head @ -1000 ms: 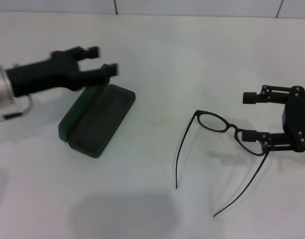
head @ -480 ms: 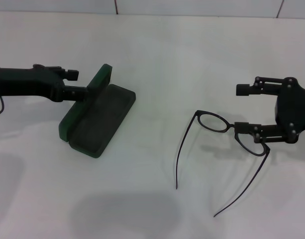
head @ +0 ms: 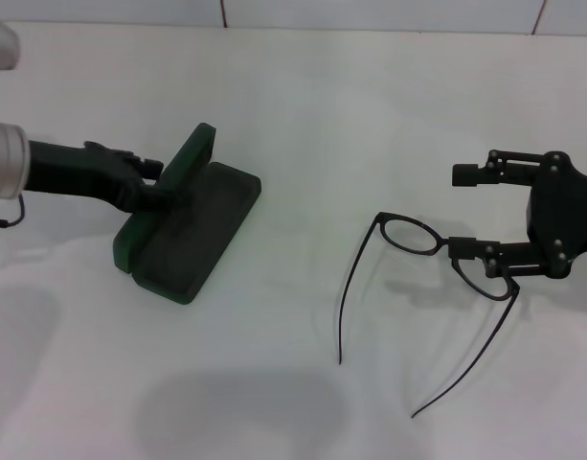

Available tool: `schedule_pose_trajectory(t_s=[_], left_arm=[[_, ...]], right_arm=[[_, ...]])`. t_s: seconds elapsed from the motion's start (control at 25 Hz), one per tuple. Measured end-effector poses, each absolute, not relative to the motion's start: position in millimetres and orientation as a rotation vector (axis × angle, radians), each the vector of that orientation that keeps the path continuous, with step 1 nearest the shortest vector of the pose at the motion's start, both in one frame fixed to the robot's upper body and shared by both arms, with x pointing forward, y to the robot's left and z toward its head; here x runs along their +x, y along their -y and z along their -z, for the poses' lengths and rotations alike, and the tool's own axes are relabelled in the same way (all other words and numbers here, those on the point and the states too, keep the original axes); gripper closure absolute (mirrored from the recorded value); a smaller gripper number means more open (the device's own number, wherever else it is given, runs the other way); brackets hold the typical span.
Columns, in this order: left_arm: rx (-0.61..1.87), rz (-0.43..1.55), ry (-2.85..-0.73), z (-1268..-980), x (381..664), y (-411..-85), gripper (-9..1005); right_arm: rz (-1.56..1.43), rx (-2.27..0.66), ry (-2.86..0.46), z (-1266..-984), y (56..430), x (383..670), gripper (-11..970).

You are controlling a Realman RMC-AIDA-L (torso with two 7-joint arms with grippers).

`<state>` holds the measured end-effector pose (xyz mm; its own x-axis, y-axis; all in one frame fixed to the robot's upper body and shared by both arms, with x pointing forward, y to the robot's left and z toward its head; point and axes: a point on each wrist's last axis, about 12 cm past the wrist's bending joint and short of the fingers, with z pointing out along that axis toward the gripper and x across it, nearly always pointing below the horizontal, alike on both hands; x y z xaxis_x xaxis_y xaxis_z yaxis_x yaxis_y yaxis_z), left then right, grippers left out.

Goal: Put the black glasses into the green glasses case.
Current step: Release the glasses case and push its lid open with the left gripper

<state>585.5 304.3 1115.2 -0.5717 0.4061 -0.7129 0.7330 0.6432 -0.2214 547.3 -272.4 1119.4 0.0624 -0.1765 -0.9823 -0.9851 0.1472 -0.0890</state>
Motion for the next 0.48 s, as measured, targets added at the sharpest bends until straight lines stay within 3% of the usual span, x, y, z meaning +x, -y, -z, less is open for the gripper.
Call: schedule_pose_trajectory(t_s=[0.28, 0.48], left_arm=[[0.860, 0.707, -2.253, -1116.8, 589.0, -300.5, 272], [0.845, 0.701, -2.263, -1117.5, 589.7, -301.4, 465]], right_arm=[[-0.934, -1.259, -1.342, -1117.2, 275.8, 544.9, 203], [-0.930, -1.279, -1.329, -1115.8, 276.2, 542.6, 203]])
